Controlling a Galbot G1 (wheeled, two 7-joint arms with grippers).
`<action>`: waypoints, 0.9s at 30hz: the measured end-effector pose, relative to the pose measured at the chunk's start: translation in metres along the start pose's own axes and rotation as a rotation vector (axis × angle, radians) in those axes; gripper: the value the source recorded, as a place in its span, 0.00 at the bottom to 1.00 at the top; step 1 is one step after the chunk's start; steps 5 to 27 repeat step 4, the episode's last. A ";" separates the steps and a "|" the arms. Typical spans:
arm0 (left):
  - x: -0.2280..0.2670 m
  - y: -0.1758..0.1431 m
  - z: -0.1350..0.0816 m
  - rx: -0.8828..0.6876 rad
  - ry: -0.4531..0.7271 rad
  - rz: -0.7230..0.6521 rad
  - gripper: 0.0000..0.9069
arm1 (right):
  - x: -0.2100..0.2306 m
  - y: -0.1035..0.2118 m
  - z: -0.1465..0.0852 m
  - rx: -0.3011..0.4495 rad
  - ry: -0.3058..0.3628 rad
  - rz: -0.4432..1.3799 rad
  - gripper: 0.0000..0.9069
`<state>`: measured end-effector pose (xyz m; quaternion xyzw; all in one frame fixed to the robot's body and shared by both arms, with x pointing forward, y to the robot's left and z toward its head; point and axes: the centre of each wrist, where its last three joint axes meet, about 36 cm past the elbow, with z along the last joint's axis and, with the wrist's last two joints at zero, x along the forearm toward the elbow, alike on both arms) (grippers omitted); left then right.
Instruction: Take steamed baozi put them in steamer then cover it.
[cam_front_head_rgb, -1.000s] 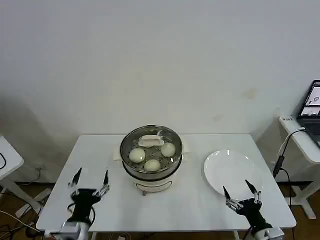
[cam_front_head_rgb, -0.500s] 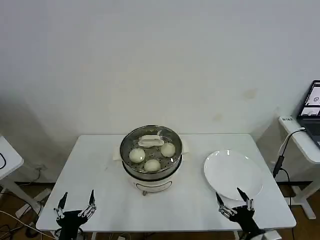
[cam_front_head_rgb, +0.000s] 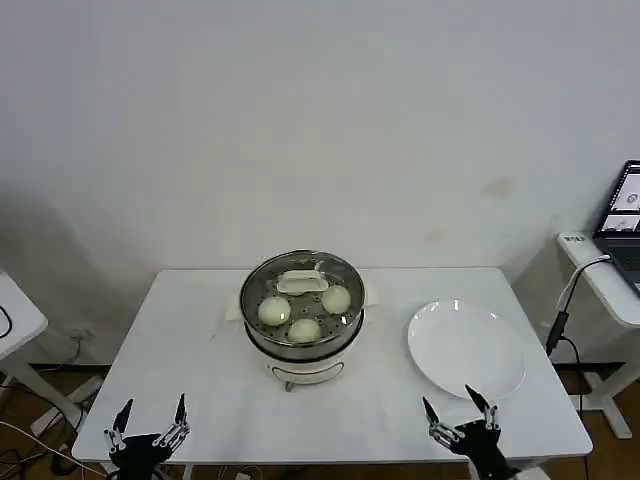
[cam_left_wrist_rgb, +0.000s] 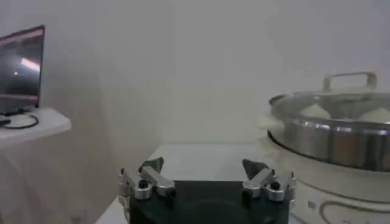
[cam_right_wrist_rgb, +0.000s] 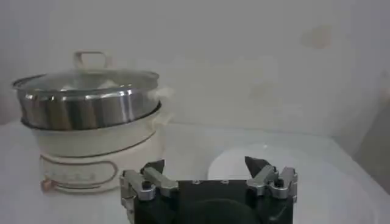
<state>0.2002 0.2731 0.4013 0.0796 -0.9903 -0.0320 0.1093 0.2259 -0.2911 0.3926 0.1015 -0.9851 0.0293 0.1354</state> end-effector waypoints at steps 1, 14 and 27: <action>0.000 -0.001 0.000 -0.001 0.001 0.000 1.00 | 0.000 0.000 0.000 0.003 0.002 0.003 1.00; 0.001 -0.001 0.000 -0.004 0.000 -0.002 1.00 | 0.002 0.001 0.002 0.013 0.010 0.006 1.00; 0.001 -0.001 0.000 -0.004 0.000 -0.002 1.00 | 0.002 0.001 0.002 0.013 0.010 0.006 1.00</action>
